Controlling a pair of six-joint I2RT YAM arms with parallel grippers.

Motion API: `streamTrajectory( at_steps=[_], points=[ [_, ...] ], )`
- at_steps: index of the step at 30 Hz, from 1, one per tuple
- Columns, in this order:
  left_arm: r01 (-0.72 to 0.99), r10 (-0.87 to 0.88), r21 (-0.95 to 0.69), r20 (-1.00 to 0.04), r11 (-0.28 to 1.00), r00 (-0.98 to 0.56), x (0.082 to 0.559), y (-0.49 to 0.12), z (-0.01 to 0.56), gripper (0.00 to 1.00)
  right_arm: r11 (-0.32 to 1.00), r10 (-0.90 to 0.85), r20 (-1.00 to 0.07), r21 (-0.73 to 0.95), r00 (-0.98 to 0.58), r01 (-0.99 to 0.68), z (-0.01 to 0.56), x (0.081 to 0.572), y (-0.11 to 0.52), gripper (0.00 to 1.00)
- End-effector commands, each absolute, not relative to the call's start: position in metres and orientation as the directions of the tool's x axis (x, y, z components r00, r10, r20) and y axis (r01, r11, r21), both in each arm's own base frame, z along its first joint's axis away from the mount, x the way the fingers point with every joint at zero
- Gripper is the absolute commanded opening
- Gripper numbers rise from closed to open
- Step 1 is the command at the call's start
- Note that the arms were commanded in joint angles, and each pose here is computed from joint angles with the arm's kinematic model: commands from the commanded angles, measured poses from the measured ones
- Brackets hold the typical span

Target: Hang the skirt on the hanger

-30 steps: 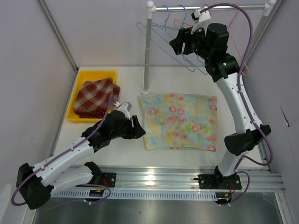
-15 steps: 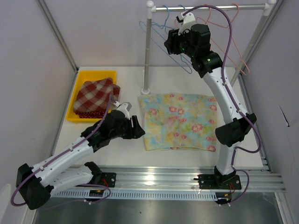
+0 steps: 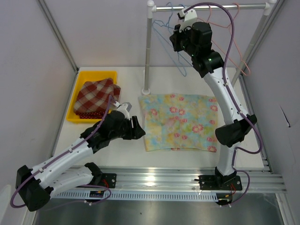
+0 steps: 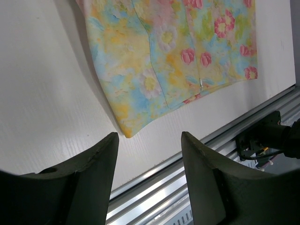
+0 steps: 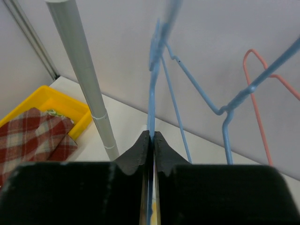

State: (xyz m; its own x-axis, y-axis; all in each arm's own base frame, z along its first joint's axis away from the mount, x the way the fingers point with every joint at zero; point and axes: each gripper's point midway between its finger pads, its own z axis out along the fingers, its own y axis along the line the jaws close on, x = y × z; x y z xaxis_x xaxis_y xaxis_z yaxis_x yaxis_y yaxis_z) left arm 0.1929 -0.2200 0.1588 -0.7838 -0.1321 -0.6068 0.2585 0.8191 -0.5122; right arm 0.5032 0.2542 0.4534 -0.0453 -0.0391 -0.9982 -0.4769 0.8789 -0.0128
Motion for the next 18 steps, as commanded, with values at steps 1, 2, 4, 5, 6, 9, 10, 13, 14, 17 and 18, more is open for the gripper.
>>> streamTrajectory(
  at_steps=[1,2,4,5,6,9,10,13,14,17,18],
  points=[
    [0.300,-0.132,-0.516,-0.643,0.802,-0.754,0.194,-0.223,0.174,0.62,0.887,-0.008,-0.999,-0.025,0.037,-0.461,0.487,0.500,0.251,0.04],
    [0.299,-0.131,-0.515,-0.643,0.803,-0.755,0.194,-0.223,0.173,0.61,0.888,-0.002,-0.999,-0.020,0.039,-0.459,0.488,0.500,0.251,0.02],
    [0.298,-0.133,-0.515,-0.644,0.804,-0.753,0.195,-0.222,0.173,0.61,0.889,0.005,-0.999,-0.019,0.049,-0.458,0.492,0.500,0.251,0.00],
    [0.298,-0.132,-0.514,-0.644,0.804,-0.754,0.194,-0.222,0.173,0.62,0.889,0.011,-0.998,-0.017,0.058,-0.458,0.496,0.499,0.251,0.00],
    [0.301,-0.131,-0.515,-0.644,0.803,-0.754,0.194,-0.222,0.173,0.62,0.890,0.014,-0.998,-0.016,0.062,-0.456,0.498,0.499,0.251,0.00],
    [0.300,-0.130,-0.515,-0.643,0.803,-0.754,0.193,-0.222,0.172,0.61,0.894,0.028,-0.996,-0.010,0.080,-0.447,0.507,0.496,0.247,0.00],
    [0.301,-0.131,-0.513,-0.646,0.804,-0.752,0.194,-0.222,0.172,0.62,0.894,0.033,-0.996,-0.009,0.086,-0.447,0.510,0.494,0.247,0.00],
    [0.302,-0.127,-0.512,-0.644,0.804,-0.754,0.193,-0.222,0.171,0.61,0.912,0.039,-0.994,-0.004,0.098,-0.410,0.519,0.488,0.237,0.00],
    [0.301,-0.128,-0.511,-0.645,0.805,-0.754,0.194,-0.222,0.170,0.62,0.914,0.036,-0.995,-0.004,0.091,-0.406,0.518,0.486,0.235,0.00],
    [0.307,-0.125,-0.515,-0.644,0.800,-0.754,0.194,-0.224,0.170,0.63,0.916,0.045,-0.996,0.009,0.081,-0.401,0.517,0.475,0.230,0.00],
    [0.310,-0.127,-0.517,-0.647,0.798,-0.752,0.194,-0.224,0.171,0.63,0.914,0.049,-0.995,0.012,0.082,-0.406,0.515,0.471,0.230,0.00]
  ],
)
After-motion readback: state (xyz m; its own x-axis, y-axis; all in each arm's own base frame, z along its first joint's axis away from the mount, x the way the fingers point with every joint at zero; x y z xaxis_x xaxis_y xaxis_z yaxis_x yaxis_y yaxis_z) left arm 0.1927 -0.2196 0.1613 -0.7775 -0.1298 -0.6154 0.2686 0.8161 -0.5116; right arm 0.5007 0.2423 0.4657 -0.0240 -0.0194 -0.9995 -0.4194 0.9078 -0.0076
